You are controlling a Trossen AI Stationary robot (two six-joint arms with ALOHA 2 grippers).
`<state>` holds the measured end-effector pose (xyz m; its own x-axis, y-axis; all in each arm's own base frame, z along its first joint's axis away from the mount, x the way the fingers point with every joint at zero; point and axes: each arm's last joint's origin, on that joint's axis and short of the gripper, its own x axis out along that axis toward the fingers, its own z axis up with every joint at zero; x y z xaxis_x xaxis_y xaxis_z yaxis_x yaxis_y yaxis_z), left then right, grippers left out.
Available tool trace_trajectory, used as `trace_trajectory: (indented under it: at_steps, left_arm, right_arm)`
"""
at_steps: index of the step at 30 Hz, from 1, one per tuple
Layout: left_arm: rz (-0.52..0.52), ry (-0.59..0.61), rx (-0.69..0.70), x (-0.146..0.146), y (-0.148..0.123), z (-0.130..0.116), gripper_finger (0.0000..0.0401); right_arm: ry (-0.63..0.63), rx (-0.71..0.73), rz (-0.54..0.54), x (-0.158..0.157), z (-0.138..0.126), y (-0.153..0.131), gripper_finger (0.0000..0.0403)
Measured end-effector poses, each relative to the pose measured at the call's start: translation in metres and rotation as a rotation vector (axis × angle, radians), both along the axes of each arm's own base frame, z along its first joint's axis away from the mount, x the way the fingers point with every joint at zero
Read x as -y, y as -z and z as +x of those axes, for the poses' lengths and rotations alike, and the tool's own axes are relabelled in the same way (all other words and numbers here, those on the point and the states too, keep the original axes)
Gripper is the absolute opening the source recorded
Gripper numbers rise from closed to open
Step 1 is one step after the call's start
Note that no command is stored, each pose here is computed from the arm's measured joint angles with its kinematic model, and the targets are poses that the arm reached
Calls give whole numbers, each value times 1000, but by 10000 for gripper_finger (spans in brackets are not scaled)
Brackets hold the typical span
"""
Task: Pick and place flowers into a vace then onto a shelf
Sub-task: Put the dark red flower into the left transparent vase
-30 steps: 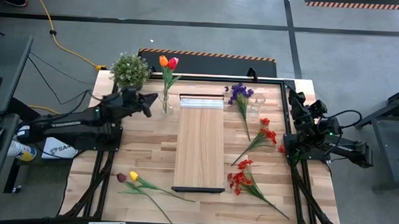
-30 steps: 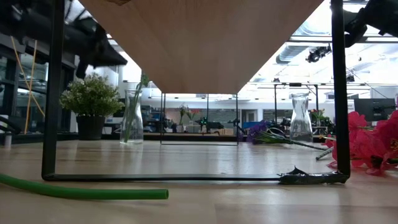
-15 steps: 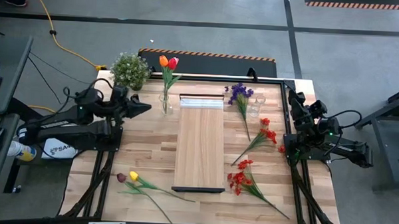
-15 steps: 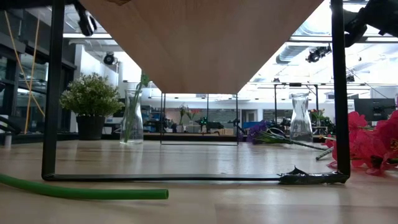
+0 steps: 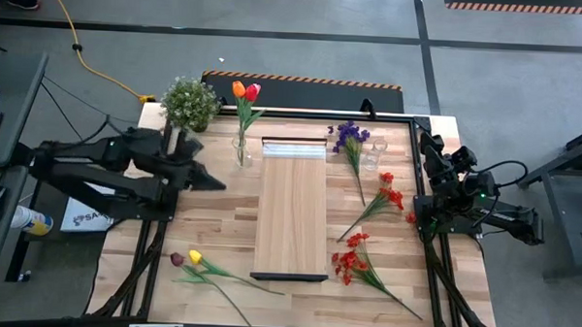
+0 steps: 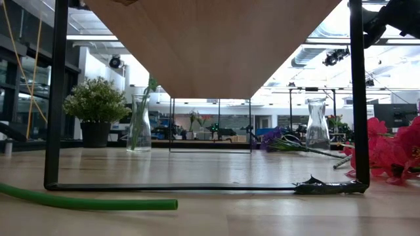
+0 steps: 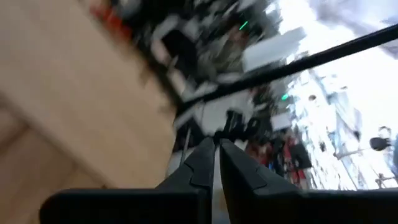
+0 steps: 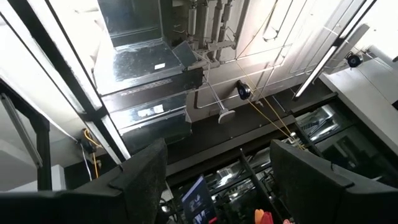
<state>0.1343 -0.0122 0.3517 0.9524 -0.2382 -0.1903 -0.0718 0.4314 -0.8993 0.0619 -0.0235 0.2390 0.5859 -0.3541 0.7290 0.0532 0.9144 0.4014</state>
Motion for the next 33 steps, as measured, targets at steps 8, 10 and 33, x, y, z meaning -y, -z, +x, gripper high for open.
trace_trajectory:
  at_steps: [8, 10, 33]
  left_arm:
    - [-259, 60, -326, 25, 5, 16, 62]
    - [-312, 58, -377, 31, 8, 18, 62]
    - [-607, -282, -825, 120, 61, 30, 62]
  right_arm:
    - [0, 0, 0, 0, 0, 0, 272]
    - [0, 0, 0, 0, 0, 0, 271]
    - [-14, -12, -33, -1, 0, 0, 272]
